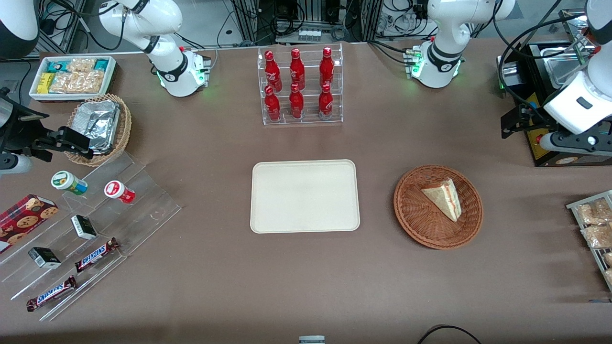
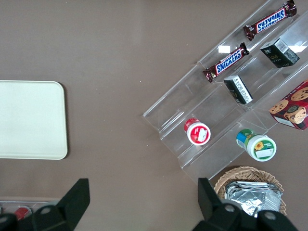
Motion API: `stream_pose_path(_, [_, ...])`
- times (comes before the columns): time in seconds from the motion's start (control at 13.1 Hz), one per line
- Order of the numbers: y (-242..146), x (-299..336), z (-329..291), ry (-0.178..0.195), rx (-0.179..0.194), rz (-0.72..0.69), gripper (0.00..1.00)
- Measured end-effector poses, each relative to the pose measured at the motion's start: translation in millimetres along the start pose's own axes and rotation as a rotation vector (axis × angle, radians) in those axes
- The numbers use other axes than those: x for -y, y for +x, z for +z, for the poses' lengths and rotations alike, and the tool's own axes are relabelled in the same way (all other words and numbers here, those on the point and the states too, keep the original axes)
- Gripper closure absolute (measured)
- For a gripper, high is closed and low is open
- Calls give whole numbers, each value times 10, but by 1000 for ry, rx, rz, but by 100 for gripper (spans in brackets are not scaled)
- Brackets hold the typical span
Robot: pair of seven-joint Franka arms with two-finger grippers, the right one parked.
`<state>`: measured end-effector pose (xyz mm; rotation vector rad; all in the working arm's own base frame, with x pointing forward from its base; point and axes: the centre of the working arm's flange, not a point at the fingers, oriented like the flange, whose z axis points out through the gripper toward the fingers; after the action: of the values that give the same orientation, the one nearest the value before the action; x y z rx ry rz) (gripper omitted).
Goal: Place sandwich from basket to tray
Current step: 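Move the left gripper over the wrapped sandwich in the wicker basket, then lower the open left gripper around the sandwich and close it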
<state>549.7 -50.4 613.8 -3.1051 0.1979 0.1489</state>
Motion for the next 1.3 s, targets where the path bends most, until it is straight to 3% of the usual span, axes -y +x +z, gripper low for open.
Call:
stream_pose_path(0.23, [31,-6,255,1,5,-71,0])
stream_pose_path(0.92, [60,-425,1421,-21,-107,-512,0])
stream_pose_path(1.3, [144,-430,1916,-28,-86,-628,0])
